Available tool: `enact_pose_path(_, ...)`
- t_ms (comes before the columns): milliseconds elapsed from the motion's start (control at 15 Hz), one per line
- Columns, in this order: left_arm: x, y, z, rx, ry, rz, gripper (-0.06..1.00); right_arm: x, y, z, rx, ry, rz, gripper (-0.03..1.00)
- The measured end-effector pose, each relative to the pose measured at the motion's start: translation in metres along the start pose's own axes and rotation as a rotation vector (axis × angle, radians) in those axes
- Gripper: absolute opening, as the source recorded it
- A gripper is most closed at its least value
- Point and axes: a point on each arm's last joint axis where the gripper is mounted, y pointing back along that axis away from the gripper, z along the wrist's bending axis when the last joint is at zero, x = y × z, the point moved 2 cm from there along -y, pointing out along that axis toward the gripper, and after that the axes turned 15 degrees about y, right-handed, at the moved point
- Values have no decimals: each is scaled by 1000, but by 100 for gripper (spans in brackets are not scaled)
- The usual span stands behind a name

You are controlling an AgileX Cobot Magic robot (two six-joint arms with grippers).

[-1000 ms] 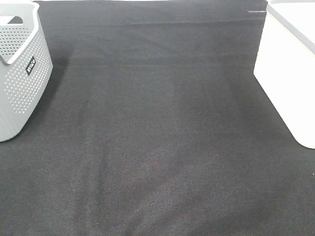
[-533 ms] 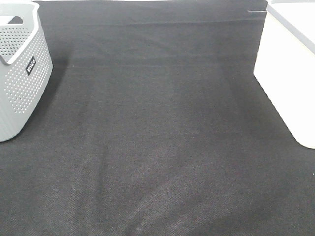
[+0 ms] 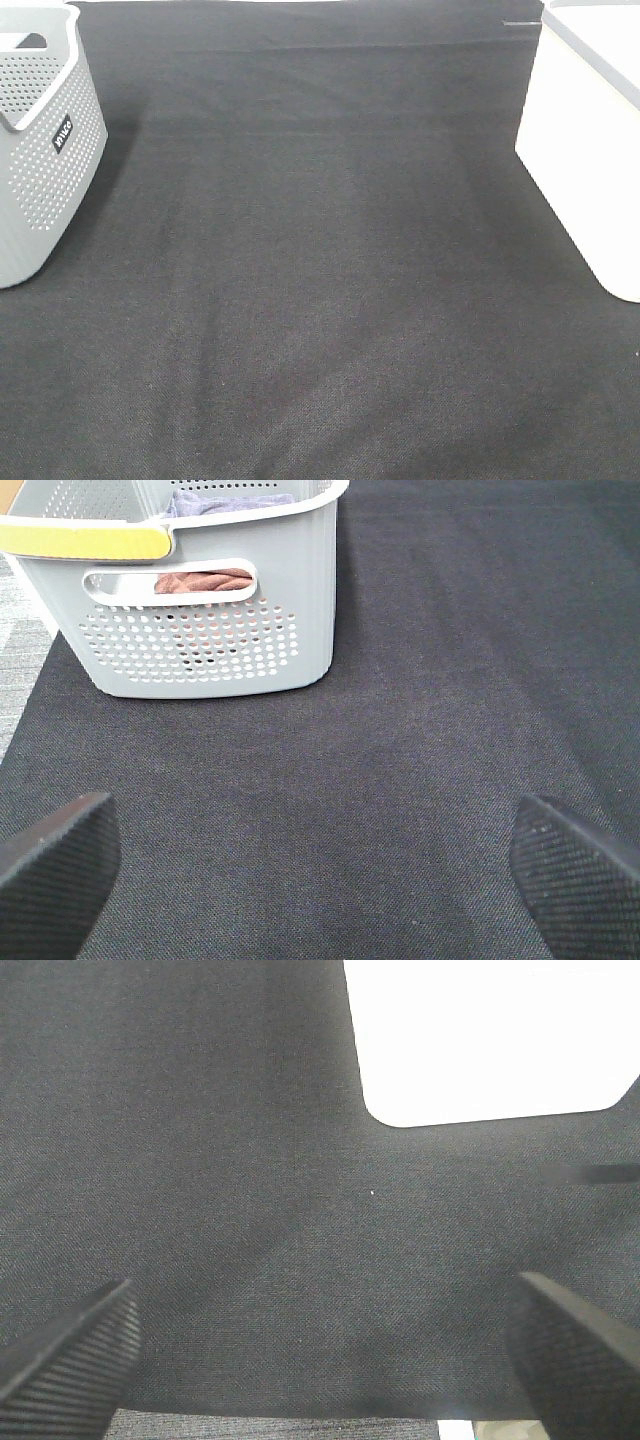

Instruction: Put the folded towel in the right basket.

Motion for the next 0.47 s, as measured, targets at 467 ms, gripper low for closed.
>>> enact_pose_path(467, 0, 0, 0, 0, 0, 0, 99, 0, 0, 0, 0, 0, 0, 96)
